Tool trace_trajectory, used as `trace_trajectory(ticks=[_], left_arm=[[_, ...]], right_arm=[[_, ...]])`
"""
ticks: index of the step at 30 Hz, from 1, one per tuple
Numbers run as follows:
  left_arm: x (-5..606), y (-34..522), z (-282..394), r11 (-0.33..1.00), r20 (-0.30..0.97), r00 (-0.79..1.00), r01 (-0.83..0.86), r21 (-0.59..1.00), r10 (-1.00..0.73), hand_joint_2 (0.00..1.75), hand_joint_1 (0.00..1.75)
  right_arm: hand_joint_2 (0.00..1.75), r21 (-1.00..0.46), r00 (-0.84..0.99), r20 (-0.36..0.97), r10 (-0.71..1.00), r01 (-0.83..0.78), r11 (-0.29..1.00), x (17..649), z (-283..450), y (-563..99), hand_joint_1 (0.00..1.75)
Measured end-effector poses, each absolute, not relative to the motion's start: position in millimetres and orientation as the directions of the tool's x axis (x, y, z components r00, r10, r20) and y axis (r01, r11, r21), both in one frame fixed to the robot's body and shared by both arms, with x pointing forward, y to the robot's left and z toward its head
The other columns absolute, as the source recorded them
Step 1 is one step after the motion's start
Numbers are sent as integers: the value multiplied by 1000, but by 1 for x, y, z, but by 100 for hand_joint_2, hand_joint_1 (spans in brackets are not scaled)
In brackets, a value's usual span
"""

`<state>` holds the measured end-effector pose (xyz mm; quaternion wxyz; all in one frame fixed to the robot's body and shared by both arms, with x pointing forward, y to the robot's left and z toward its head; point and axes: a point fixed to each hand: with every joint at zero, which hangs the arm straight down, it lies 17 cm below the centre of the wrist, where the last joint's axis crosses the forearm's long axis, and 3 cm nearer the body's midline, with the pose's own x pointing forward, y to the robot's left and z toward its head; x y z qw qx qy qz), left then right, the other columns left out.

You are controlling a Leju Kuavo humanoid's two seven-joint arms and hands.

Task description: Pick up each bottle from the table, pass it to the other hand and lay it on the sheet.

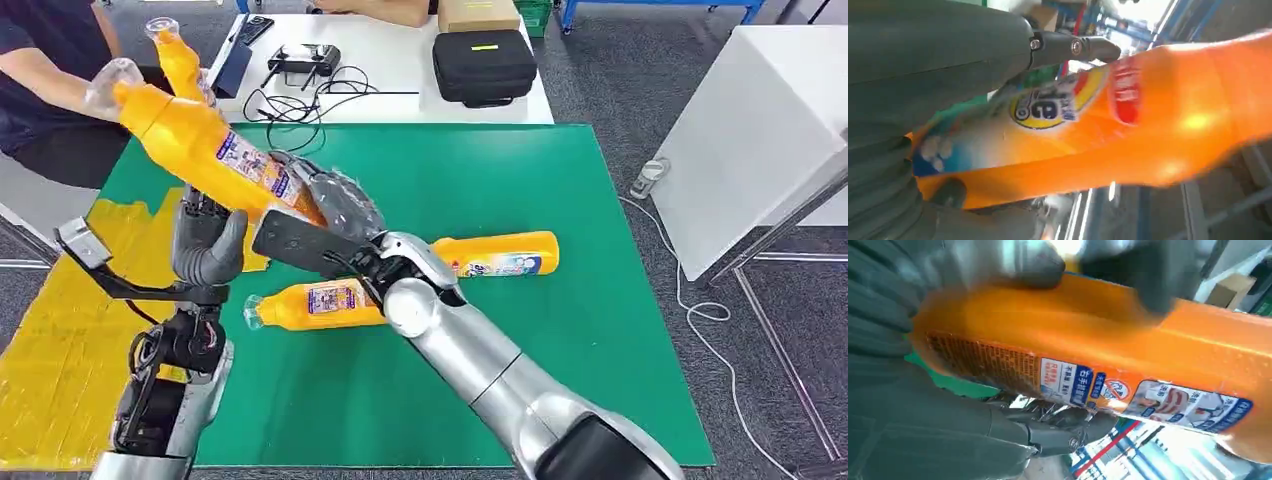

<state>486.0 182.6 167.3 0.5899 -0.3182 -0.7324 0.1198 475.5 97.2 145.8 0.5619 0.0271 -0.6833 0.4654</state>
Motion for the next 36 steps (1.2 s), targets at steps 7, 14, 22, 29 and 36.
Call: trace_trajectory(ticks=[7,14,22,29,36], left_arm=[[487,183,164,756,776,-87,316,-573,625,175,0],[480,188,151,743,766,-66,306,-595,640,175,0],[472,193,133,764,786,-51,279,-581,616,175,175],[474,199,121,803,816,-61,235,-547,574,175,175],[477,209,115,825,830,-72,190,-533,553,175,175]], right_arm=[[175,-640,-403,764,504,-572,514,455,137,117,175],[175,-668,-427,738,523,-573,474,443,123,121,175],[175,-698,-435,704,562,-574,429,436,102,117,175],[175,-708,-427,689,585,-569,418,435,88,110,175],[0,-728,-432,662,612,-563,391,431,77,106,0]])
